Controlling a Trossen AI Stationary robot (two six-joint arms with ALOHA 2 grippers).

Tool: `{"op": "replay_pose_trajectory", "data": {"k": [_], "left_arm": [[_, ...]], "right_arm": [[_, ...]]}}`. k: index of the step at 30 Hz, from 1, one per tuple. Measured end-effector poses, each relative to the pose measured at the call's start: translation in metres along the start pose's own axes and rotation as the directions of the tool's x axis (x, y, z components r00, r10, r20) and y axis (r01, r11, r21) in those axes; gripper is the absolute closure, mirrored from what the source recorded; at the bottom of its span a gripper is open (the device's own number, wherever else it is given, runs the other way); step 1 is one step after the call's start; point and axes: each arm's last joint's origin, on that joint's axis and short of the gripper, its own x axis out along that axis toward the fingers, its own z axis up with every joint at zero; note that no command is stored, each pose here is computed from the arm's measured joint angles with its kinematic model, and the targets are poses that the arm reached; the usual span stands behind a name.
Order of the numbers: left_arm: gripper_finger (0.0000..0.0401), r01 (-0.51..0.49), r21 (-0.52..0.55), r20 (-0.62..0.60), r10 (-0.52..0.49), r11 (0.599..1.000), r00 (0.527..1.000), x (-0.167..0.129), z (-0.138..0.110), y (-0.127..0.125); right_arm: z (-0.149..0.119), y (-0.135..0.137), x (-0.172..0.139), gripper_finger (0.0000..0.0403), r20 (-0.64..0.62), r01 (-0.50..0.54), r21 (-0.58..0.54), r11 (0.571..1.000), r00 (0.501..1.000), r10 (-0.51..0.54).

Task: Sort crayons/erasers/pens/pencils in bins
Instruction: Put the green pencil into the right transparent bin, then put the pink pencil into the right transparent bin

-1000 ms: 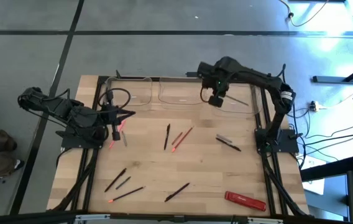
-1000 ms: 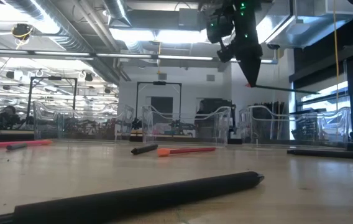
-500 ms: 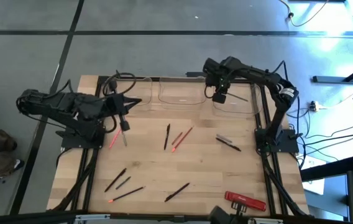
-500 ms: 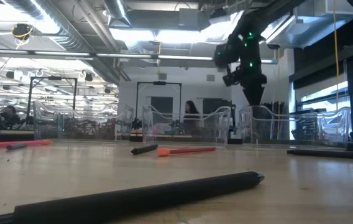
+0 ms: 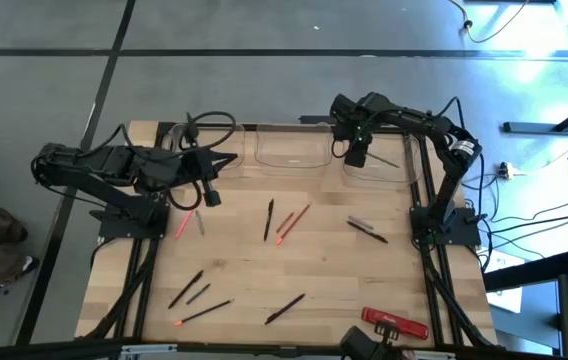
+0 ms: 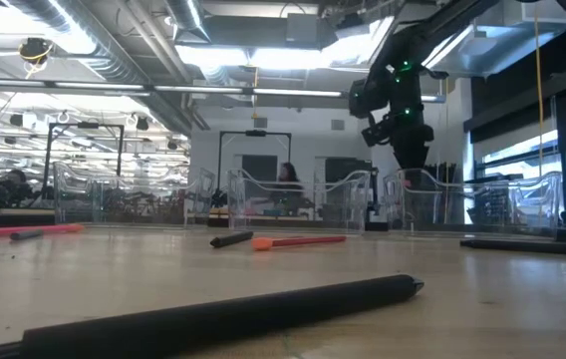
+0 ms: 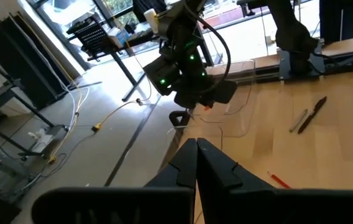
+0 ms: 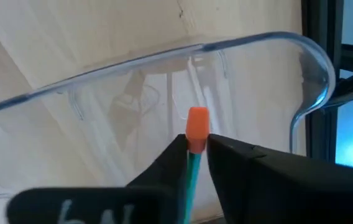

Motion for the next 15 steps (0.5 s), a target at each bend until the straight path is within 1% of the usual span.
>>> {"op": "replay_pose_trajectory", "data": {"k": [3, 5, 7, 10, 13, 15], "left_arm": [[0.0401, 0.004, -0.037, 0.001, -0.004, 0.999, 1.000, 0.000, 0.000, 0.000], [0.0401, 0.004, -0.079, 0.002, -0.004, 0.997, 1.000, 0.000, 0.000, 0.000], [0.0401, 0.005, -0.103, 0.003, -0.004, 0.995, 1.000, 0.000, 0.000, 0.000], [0.0401, 0.008, -0.107, 0.004, -0.008, 0.994, 1.000, -0.001, 0.000, -0.001], [0.0401, 0.013, -0.110, 0.005, -0.012, 0.994, 1.000, -0.001, 0.000, -0.001], [0.0401, 0.040, -0.135, 0.010, -0.039, 0.990, 0.999, -0.001, 0.001, -0.001]], "right_arm": [[0.000, 0.000, 0.000, 0.0300, 0.000, 0.001, 0.000, 1.000, 1.000, -0.001], [0.000, -0.001, 0.000, 0.0279, -0.001, 0.002, 0.003, 1.000, 1.000, -0.002], [0.000, -0.001, -0.001, 0.0263, 0.000, 0.004, 0.029, 1.000, 1.000, -0.004], [0.003, -0.003, -0.010, 0.0250, 0.020, 0.010, 0.082, 0.997, 1.000, -0.012], [0.006, -0.007, -0.028, 0.0247, 0.047, 0.018, 0.088, 0.996, 0.999, -0.022], [0.008, -0.009, -0.045, 0.0247, 0.078, 0.005, 0.089, 0.996, 0.997, -0.012]]}}
